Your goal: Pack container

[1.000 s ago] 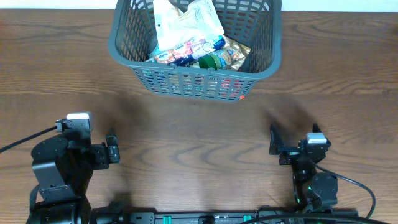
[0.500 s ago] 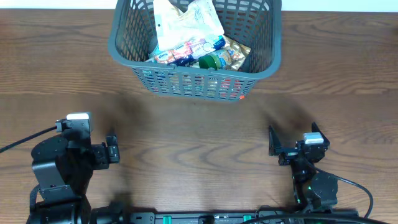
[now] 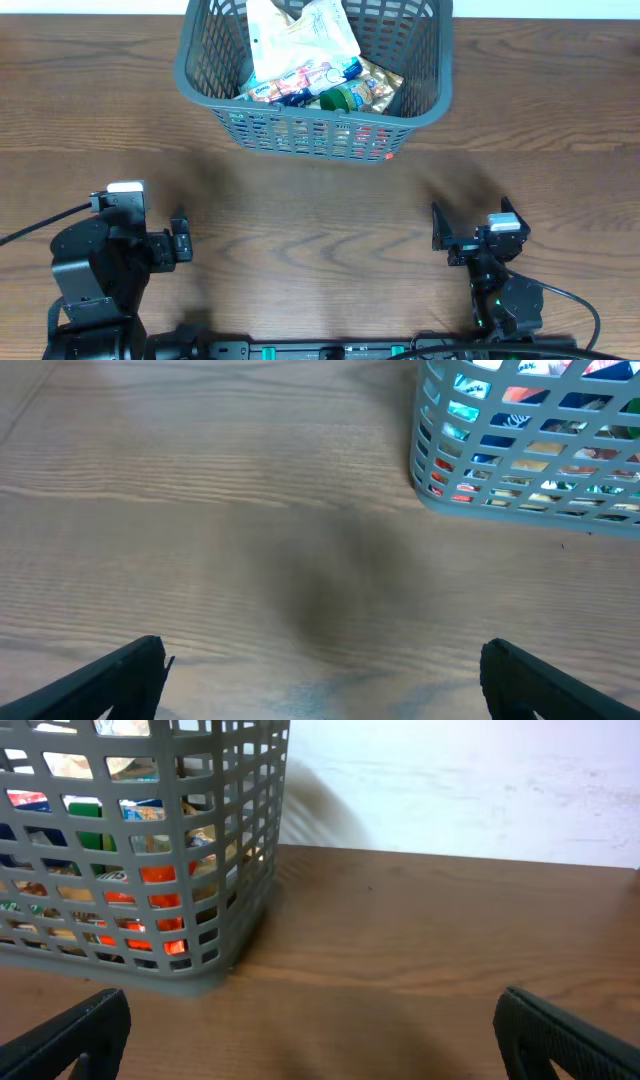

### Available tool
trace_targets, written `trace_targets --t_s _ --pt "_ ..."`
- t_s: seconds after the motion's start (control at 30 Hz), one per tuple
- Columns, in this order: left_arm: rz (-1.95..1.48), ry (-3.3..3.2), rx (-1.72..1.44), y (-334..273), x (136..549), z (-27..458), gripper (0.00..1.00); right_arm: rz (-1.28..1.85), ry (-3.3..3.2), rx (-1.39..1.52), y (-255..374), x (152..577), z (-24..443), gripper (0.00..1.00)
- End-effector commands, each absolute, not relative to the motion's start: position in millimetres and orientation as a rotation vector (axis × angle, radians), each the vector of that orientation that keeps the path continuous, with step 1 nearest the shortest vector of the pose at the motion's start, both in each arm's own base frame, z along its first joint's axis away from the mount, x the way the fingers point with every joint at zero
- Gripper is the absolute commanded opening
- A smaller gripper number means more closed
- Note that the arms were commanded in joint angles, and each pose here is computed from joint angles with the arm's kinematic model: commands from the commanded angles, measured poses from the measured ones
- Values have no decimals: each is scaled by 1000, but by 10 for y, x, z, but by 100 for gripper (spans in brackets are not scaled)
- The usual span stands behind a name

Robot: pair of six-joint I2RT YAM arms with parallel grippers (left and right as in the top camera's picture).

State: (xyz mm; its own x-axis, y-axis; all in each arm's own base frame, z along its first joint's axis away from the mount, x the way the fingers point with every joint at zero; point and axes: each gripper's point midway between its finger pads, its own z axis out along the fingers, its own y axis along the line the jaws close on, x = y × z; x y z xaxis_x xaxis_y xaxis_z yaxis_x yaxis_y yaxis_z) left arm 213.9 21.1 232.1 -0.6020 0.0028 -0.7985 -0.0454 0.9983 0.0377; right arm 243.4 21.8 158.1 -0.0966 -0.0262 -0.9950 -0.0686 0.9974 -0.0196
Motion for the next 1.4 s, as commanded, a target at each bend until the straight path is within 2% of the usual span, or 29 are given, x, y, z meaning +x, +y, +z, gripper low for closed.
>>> trace_targets --t_s 0.0,0.17,0.33,0.43,0.57,0.8,0.9,1.13,1.27,1.37 --pt "56 2212 -6 177 2141 2329 99 27 1664 -85 215 2432 1571 99" --pt "62 2169 14 147 2090 2410 98 27 1664 -85 215 2433 1570 99" --pt "-114 2040 150 -249 1850 2498 99 27 1664 -85 215 2432 1571 99" --pt "-167 1971 184 -357 1761 2377 99 27 1664 -85 215 2433 1570 99" --pt "-159 1819 194 -376 1909 2234 98 27 1664 -85 215 2433 1570 99" --pt "-93 1489 152 -307 2317 2301 99 27 1664 -85 215 2432 1571 99" --pt "-48 1450 101 -208 2416 2129 99 27 1664 -85 215 2433 1570 99" --pt "19 1570 37 -62 2466 1747 99 27 1664 -85 215 2432 1571 99" --pt "-50 1729 -19 -84 2435 1358 98 27 1664 -85 215 2432 1571 99" --pt "-99 1727 -55 -114 2435 1364 99 27 1664 -85 215 2432 1571 99"
